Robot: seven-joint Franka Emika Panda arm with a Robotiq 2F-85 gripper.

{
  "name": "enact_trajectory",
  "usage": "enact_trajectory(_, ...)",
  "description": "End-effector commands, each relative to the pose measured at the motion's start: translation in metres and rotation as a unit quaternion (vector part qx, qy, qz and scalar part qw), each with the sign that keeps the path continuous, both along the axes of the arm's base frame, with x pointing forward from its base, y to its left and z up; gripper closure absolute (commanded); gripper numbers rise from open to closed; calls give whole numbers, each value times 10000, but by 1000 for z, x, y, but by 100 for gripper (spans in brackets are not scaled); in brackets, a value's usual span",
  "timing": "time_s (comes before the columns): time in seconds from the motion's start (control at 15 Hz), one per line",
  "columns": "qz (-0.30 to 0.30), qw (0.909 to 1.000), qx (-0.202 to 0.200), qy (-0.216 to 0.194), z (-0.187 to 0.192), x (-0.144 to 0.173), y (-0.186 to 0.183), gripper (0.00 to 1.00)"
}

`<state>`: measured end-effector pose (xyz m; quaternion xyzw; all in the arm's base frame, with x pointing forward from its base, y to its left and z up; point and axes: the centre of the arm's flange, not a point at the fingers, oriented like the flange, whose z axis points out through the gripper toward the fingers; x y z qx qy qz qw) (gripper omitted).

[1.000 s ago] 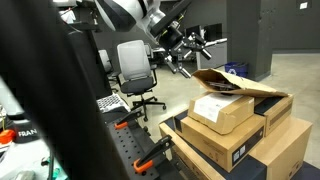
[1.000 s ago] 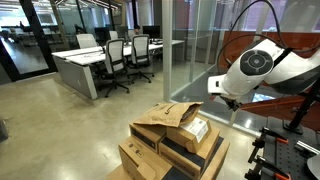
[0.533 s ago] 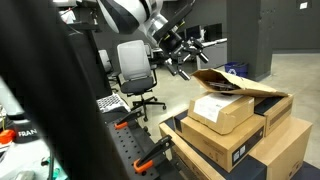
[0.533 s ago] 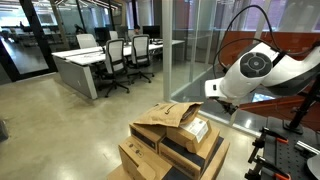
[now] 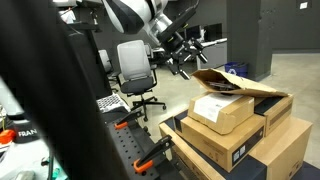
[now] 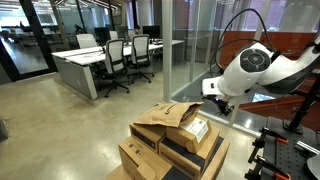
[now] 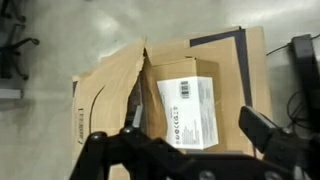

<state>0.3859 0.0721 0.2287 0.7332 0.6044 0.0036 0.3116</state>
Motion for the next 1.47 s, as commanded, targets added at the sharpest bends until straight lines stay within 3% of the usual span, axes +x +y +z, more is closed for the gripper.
enact_trajectory(0.0, 152, 9999, 24, -9, -10, 4, -2, 0)
enact_trajectory(0.27, 3, 9998, 211, -9, -11, 2, -4, 0)
enact_trajectory(0.33, 66, 10000, 40, 38, -6, 0, -2, 0)
enact_trajectory(0.8, 11, 9999, 121, 28, -7, 0, -3, 0)
enact_trajectory(1.4, 5, 9990, -24, -435, -4, 3, 3, 0)
